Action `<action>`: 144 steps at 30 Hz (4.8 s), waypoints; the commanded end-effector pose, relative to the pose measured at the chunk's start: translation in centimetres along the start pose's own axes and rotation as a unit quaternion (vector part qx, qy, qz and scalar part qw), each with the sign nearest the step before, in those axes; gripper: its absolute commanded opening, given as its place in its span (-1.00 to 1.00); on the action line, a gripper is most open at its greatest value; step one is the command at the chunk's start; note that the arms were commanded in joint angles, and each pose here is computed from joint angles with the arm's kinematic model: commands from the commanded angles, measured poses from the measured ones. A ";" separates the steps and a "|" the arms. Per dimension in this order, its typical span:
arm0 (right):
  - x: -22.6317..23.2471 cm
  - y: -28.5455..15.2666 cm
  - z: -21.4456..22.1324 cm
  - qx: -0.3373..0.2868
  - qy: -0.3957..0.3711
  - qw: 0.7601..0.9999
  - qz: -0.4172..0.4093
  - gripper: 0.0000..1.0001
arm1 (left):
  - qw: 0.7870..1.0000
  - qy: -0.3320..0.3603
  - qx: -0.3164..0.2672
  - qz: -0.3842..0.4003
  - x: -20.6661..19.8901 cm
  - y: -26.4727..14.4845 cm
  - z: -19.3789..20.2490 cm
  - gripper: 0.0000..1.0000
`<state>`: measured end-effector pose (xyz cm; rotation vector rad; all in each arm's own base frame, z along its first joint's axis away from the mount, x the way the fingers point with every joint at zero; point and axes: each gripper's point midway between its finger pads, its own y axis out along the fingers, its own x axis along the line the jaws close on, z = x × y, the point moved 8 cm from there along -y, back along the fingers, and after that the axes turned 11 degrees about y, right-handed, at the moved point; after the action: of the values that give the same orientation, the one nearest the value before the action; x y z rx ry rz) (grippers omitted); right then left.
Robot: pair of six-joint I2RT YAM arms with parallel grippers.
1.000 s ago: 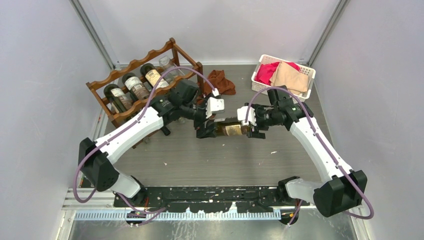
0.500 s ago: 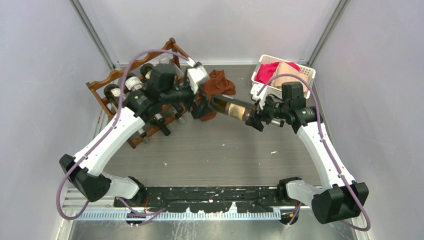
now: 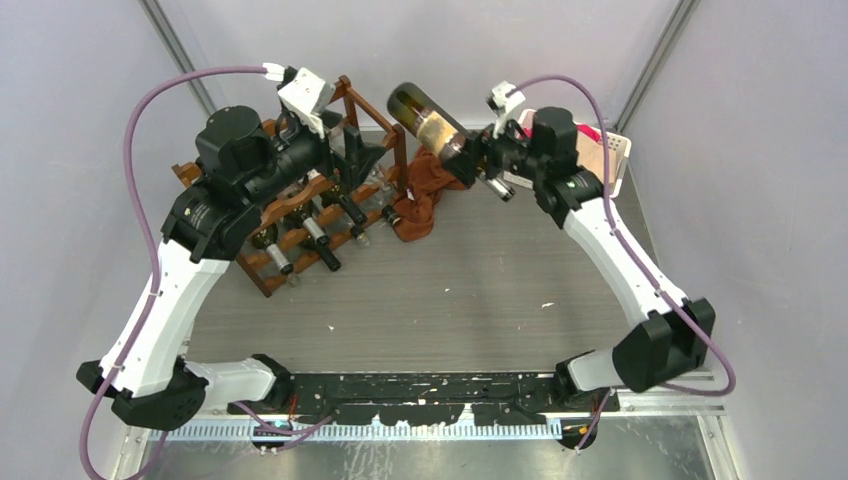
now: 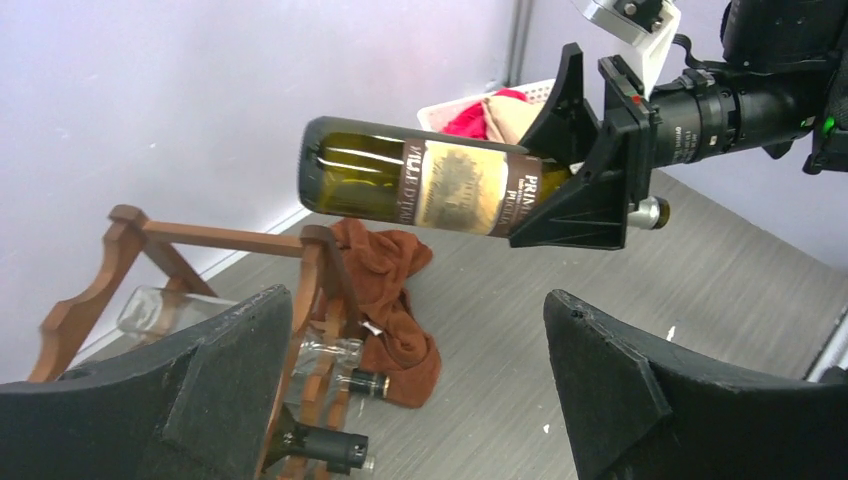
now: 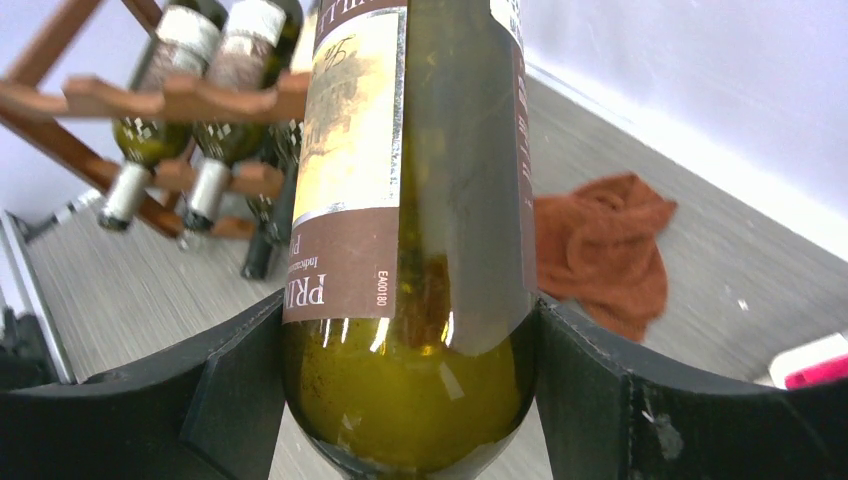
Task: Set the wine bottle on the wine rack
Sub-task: Pick up the wine bottle from the center of the board, then place the wine bottle in the wine rack.
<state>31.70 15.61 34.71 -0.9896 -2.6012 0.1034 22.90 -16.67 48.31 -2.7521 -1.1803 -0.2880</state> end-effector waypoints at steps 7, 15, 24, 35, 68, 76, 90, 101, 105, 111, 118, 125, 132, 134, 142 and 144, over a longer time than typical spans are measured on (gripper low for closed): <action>5.5 7.4 -11.0 -0.166 0.013 0.985 -0.051 -0.98 | 0.996 0.021 -0.006 -0.089 1.5 -2.6 -0.4 0.88; 6.5 13.3 -11.6 -0.141 0.051 0.988 -0.044 -0.98 | 0.991 0.029 0.014 -0.133 2.1 -3.6 0.5 0.89; 7.0 17.4 -11.1 -0.145 0.049 0.987 -0.052 -0.98 | 0.983 -0.004 0.027 -0.183 2.9 -3.7 1.1 0.93; 7.7 19.5 -11.0 -0.155 0.037 0.985 -0.062 -0.98 | 0.976 -0.052 0.028 -0.210 3.9 -3.3 1.7 0.96; 6.5 24.0 -7.5 -0.117 0.009 0.993 -0.029 -0.62 | 0.960 -0.059 0.053 -0.267 6.6 -2.7 3.2 0.96; 6.6 24.7 -6.5 -0.107 -0.006 0.994 -0.019 -0.26 | 0.960 -0.061 0.049 -0.269 6.7 -2.7 3.1 0.96; 6.1 25.4 -4.9 -0.089 -0.022 0.996 0.018 0.32 | 0.960 -0.070 0.039 -0.268 6.7 -2.7 2.8 0.96; 6.4 25.3 -4.9 -0.089 -0.021 0.996 0.016 0.67 | 0.960 -0.086 0.026 -0.266 6.4 -3.2 2.6 0.95; 6.4 25.1 -5.0 -0.090 -0.021 0.996 0.016 0.79 | 0.959 -0.096 0.020 -0.267 6.1 -3.5 2.7 0.95; 6.7 24.7 -5.4 -0.092 -0.019 0.996 0.011 0.89 | 0.958 -0.113 0.010 -0.264 5.7 -4.0 2.6 0.95; 8.1 21.9 -9.0 -0.129 -0.031 0.991 -0.019 0.99 | 0.956 -0.143 -0.015 -0.254 5.2 -4.5 2.0 0.95; 8.0 16.1 -13.0 -0.167 -0.057 0.982 -0.069 1.00 | 0.958 -0.168 -0.038 -0.231 4.5 -4.3 1.8 0.96; 1.5 7.5 -14.2 -0.153 0.001 0.986 -0.066 1.00 | 0.960 -0.190 -0.001 -0.204 4.0 -3.4 2.8 1.00; -2.0 4.5 -13.9 -0.151 0.057 0.987 -0.018 1.00 | 0.959 -0.199 0.020 -0.198 3.8 -3.1 3.4 0.99; -12.1 -8.6 -9.9 -0.152 0.168 0.928 0.296 1.00 | 0.955 -0.211 0.041 -0.203 4.4 -1.5 3.8 0.99; -12.6 -10.7 -9.1 -0.154 0.165 0.910 0.348 1.00 | 0.956 -0.201 0.045 -0.208 4.9 -1.0 3.3 1.00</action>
<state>40.70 0.92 40.48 -1.6334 -2.0357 -0.2823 25.40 -12.08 43.35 -2.4831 -1.7737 0.3701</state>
